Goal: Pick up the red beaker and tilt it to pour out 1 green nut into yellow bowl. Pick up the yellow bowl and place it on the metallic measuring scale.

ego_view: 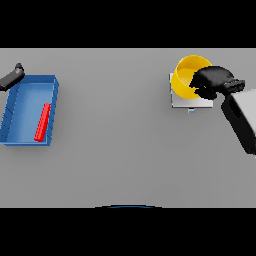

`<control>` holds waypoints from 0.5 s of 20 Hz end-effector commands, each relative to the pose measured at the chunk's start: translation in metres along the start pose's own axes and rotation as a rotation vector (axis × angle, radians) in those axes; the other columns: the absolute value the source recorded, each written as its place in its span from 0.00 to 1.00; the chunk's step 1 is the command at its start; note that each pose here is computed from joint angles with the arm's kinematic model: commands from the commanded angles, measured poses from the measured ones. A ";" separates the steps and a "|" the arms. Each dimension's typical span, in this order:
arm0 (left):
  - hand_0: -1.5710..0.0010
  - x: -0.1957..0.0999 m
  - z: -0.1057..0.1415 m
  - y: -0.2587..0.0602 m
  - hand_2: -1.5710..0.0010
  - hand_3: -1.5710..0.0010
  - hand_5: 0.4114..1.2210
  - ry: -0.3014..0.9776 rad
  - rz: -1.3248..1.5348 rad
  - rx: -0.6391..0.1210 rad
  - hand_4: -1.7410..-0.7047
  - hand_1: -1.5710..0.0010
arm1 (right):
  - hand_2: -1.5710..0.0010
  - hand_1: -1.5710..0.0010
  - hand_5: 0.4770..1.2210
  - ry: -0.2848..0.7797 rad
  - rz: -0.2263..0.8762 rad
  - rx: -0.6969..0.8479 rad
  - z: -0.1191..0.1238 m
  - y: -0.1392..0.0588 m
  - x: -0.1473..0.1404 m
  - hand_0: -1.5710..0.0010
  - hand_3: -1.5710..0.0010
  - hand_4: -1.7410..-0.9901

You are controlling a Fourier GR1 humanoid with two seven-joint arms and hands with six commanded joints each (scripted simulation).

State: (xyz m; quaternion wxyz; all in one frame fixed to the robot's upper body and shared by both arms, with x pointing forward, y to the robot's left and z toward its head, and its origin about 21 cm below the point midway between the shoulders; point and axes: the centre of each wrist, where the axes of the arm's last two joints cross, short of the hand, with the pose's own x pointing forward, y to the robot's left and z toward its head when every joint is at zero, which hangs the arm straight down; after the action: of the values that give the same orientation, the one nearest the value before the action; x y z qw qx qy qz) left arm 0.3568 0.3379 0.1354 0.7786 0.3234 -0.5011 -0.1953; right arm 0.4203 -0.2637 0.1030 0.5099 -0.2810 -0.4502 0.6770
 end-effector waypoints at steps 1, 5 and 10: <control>1.00 0.001 0.000 0.002 1.00 1.00 0.46 0.006 0.003 0.003 0.86 1.00 | 0.11 0.16 1.00 -0.003 0.000 0.001 0.000 0.003 -0.002 0.06 0.02 0.01; 1.00 0.004 -0.002 0.003 1.00 1.00 0.46 0.013 -0.014 -0.003 0.87 1.00 | 0.16 0.23 1.00 0.017 0.003 0.014 -0.004 0.004 -0.006 0.11 0.01 0.01; 1.00 -0.005 -0.002 0.001 1.00 1.00 0.45 0.012 -0.007 -0.002 0.87 1.00 | 0.25 0.27 1.00 0.019 -0.039 0.025 -0.007 0.007 -0.012 0.10 0.12 0.13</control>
State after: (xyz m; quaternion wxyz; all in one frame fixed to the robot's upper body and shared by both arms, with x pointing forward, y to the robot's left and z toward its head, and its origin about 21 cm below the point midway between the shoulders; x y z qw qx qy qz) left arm 0.3567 0.3422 0.1323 0.7815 0.3255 -0.4947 -0.1966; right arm 0.4266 -0.2731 0.0927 0.5311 -0.2731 -0.4417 0.6695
